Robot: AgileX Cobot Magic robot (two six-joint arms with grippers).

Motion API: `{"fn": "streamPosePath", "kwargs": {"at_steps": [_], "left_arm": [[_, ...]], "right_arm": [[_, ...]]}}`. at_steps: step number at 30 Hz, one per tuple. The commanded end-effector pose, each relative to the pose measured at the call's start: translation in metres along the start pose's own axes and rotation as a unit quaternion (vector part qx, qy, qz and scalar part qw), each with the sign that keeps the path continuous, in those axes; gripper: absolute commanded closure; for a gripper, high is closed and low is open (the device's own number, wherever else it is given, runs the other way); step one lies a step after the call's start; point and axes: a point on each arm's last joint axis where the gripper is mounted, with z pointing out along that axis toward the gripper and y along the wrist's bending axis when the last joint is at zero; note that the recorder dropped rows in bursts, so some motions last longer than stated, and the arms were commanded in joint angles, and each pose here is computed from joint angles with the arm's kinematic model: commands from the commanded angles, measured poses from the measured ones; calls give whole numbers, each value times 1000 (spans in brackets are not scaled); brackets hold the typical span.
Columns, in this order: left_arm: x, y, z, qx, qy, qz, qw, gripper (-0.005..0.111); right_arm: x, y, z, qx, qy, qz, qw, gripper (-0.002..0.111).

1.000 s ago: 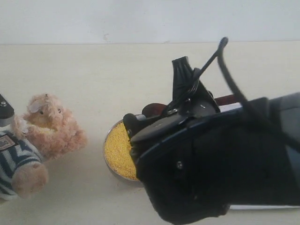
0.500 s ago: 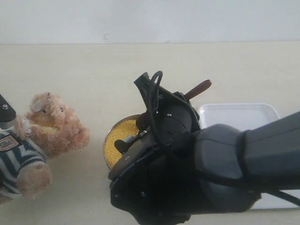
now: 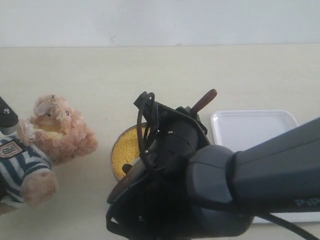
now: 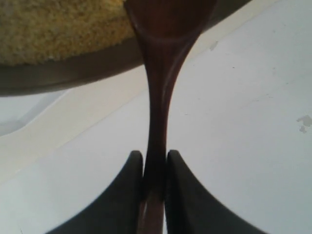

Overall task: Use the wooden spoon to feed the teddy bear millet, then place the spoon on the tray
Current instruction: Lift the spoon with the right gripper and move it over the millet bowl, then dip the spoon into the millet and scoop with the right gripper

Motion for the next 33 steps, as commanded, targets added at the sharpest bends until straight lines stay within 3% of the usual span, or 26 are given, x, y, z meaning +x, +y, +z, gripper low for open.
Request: {"fn": "streamPosePath", "kwargs": {"at_steps": [1,5,12,20,33], "left_arm": [[-2,-2,-2,1,-16,-2,1000,103],[-2,-2,-2,2,-17,-4,1000,103],[-3,-2,-2,2,-19,-4,1000,103],[-3,-2,-2,2,-20,-7,1000,103],[-4,-2,-2,3,-23,-8,1000,103]], "right_arm": [[-4,5,-6,-25,-10,-3,1000,109],[-5,5,-9,-70,-24,30,997,109],[-6,-19,-22,-131,-67,124,981,109],[-9,-21,-30,-192,-96,162,963,109],[11,-18,-15,-332,-119,269,896,109]]}}
